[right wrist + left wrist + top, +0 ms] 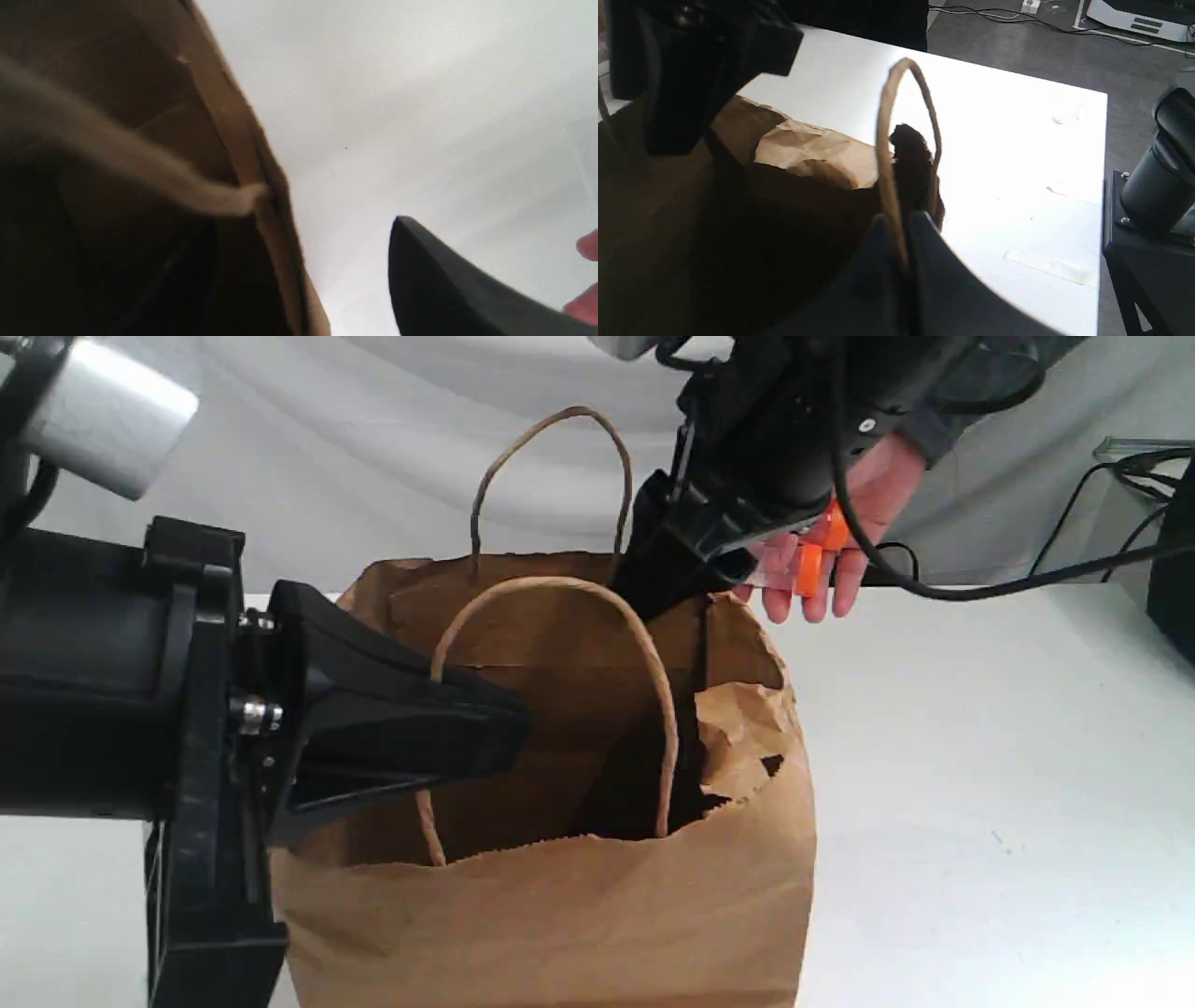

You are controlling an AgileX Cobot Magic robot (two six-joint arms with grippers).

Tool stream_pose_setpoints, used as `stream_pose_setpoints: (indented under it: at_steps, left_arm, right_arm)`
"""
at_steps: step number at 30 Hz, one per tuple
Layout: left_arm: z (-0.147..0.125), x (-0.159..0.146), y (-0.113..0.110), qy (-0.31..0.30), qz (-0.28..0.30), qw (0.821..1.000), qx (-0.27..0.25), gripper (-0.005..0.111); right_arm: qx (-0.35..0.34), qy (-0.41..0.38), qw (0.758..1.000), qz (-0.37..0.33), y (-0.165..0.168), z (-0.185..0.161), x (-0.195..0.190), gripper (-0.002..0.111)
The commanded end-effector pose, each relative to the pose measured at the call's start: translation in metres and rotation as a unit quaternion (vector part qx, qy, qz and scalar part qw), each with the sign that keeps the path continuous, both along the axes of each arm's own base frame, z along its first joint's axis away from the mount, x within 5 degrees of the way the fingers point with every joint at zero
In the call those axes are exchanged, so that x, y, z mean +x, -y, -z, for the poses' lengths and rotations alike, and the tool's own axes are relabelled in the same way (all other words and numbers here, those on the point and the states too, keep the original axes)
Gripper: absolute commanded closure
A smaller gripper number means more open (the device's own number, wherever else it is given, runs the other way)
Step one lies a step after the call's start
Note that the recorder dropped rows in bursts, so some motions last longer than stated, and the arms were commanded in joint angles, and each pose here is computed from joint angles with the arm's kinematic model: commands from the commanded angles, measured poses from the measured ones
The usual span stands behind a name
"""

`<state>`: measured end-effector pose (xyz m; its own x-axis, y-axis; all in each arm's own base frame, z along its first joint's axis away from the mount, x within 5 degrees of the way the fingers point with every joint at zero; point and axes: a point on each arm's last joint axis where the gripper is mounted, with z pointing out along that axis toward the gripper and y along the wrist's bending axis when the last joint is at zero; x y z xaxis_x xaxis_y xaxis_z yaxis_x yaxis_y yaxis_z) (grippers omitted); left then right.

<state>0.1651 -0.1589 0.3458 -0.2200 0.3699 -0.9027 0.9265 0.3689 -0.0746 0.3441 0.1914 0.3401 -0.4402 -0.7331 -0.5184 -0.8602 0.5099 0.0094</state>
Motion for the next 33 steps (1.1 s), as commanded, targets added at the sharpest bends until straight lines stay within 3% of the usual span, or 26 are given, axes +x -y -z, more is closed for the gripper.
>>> stream_pose_setpoints:
  at_steps: [1, 7, 10, 12, 14, 25, 29, 33]
  left_arm:
    - [-0.001, -0.001, 0.001, -0.005, 0.0, 1.0, -0.005, 0.107]
    - [-0.001, -0.001, 0.001, -0.006, 0.0, 1.0, -0.005, 0.107]
    - [-0.001, -0.001, 0.001, -0.006, 0.0, 1.0, -0.005, 0.107]
    - [-0.001, -0.001, 0.001, -0.006, 0.0, 1.0, -0.005, 0.107]
    - [-0.001, -0.001, 0.001, -0.006, 0.0, 1.0, -0.005, 0.107]
    - [-0.003, 0.0, 0.002, -0.007, -0.002, 1.0, -0.013, 0.107]
    - [-0.018, 0.0, 0.003, 0.004, -0.001, 1.0, -0.027, 0.107]
    - [-0.038, 0.001, 0.003, 0.023, -0.003, 0.999, -0.046, 0.107]
  right_arm:
    - [0.002, 0.023, 1.0, 0.002, -0.003, 0.002, 0.006, 0.054]
    - [0.004, 0.028, 1.0, 0.007, -0.005, 0.009, 0.013, 0.061]
    - [0.005, 0.024, 1.0, 0.007, -0.006, 0.01, 0.013, 0.079]
    - [0.005, 0.024, 1.0, 0.007, -0.006, 0.01, 0.013, 0.099]
    - [0.006, 0.023, 1.0, 0.008, -0.006, 0.01, 0.013, 0.108]
    - [0.039, -0.013, 0.997, 0.062, -0.004, 0.009, 0.014, 0.108]
    - [0.099, -0.038, 0.99, 0.097, 0.008, 0.004, 0.022, 0.108]
    - [0.195, -0.09, 0.964, 0.156, 0.027, 0.002, 0.038, 0.108]
